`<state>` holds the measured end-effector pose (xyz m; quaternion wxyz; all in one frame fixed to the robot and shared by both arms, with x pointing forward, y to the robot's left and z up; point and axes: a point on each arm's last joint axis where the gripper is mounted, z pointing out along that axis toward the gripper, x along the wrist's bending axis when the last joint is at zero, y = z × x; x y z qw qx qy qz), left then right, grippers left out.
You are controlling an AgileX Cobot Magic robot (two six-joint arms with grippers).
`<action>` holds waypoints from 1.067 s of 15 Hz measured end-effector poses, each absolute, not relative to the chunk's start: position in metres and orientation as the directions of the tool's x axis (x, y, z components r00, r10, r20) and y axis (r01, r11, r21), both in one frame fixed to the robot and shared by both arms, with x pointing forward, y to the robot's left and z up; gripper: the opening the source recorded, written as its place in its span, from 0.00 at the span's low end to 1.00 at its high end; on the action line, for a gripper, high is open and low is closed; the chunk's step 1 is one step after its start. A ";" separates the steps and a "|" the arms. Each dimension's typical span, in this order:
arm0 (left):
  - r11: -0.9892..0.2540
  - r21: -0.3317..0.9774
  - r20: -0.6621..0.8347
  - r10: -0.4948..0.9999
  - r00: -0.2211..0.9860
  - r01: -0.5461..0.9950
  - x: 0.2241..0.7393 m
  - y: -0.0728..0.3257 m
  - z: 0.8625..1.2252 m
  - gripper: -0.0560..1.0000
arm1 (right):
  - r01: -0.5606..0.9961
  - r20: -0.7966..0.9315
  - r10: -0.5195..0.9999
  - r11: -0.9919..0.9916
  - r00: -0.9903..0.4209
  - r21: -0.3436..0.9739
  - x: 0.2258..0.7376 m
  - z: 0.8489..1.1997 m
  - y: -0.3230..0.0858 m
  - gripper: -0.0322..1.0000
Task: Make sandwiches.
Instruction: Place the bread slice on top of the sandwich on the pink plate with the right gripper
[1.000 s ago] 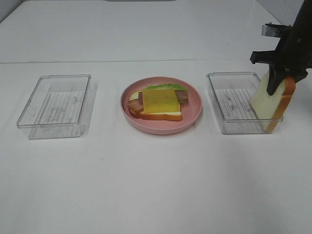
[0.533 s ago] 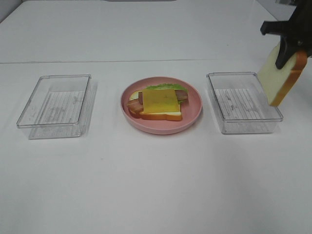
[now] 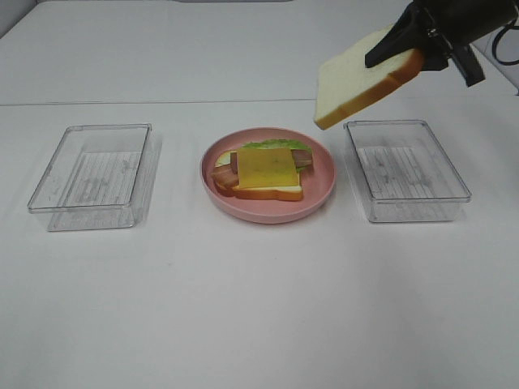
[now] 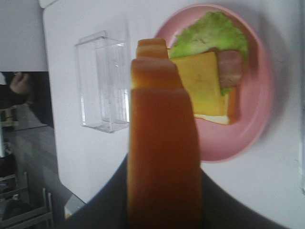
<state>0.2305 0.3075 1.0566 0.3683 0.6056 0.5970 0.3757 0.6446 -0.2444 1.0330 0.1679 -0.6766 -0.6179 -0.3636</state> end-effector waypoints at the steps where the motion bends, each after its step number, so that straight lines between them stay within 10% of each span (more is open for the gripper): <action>1: -0.016 0.895 0.015 1.000 0.005 0.446 0.231 0.307 1.057 0.97 | 0.957 0.713 0.700 -0.181 -0.037 0.228 0.647 1.030 -0.242 0.27; 8: -0.016 0.895 0.016 1.000 0.004 0.446 0.231 0.308 1.057 0.97 | 0.991 0.782 0.621 -0.060 -0.059 0.123 0.677 0.939 -0.151 0.27; 16: -0.016 0.895 0.016 1.000 0.004 0.446 0.231 0.308 1.057 0.97 | 0.993 0.789 0.614 -0.091 -0.007 0.080 0.693 0.909 -0.143 0.27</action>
